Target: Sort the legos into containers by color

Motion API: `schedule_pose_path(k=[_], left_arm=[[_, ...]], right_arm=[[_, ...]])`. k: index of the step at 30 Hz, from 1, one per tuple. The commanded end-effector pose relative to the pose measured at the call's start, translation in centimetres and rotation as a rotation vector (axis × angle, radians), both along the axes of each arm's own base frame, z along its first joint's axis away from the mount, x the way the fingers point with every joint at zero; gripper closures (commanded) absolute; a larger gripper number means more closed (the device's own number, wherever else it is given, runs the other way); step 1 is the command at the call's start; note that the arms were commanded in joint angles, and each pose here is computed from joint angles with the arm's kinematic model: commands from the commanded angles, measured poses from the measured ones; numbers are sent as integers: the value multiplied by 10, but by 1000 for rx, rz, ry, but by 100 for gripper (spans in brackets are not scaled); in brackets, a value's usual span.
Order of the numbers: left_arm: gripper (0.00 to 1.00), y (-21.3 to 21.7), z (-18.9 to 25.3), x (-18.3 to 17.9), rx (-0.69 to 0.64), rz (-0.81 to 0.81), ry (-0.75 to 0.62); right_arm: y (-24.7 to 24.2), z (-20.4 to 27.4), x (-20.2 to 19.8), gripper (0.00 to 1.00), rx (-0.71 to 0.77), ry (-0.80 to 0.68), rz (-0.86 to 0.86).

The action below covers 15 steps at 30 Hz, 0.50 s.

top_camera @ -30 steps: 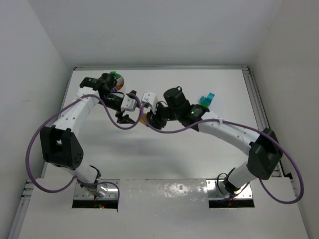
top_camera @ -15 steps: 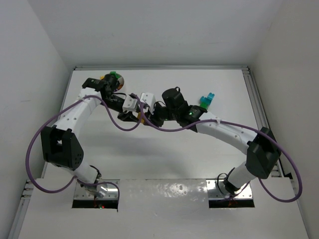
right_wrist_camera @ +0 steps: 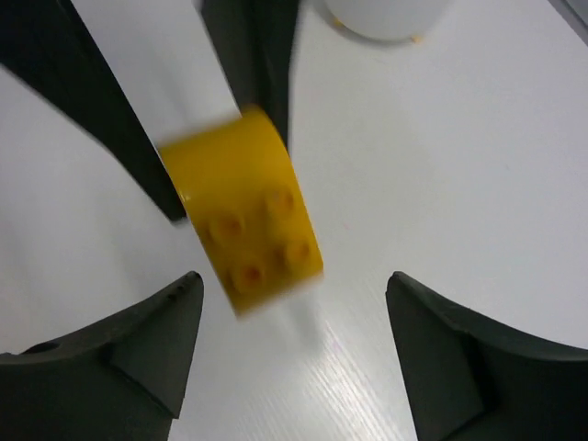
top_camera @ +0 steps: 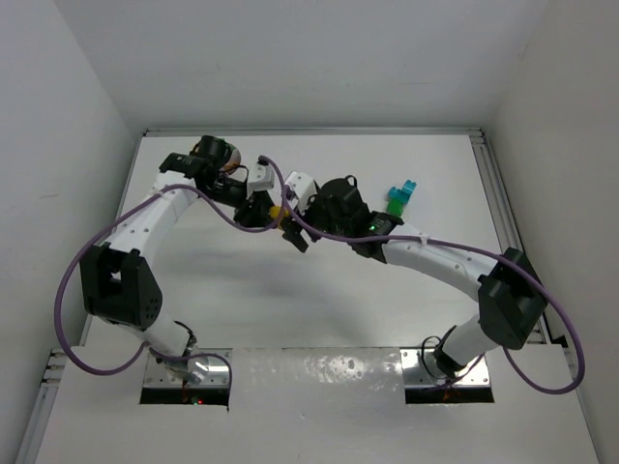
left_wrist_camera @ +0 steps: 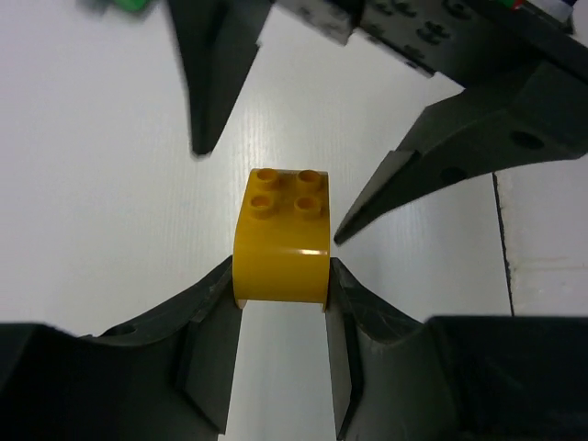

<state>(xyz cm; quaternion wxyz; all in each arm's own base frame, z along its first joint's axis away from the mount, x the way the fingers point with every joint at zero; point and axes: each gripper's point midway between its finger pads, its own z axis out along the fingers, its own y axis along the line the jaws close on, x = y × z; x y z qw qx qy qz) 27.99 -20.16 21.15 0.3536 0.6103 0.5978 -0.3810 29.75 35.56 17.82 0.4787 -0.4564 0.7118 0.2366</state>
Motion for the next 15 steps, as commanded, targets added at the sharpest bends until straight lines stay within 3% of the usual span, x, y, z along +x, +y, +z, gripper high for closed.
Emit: schedule_pose_path(k=[1,8,10,15], left_arm=[[100,12,21,32,-66,236,112],[100,59,36,104,-83,557,38],[100,88,39,128,-98,745,74],[100,201,80,201,-187,1243,-51]], right_arm=[[-28,1,23,20,9,-25,-247],[-54,5,31,14,63,-23,-408],[-57,7,32,15,79,-32,-425],[-61,0,28,15,86,-8,-443]])
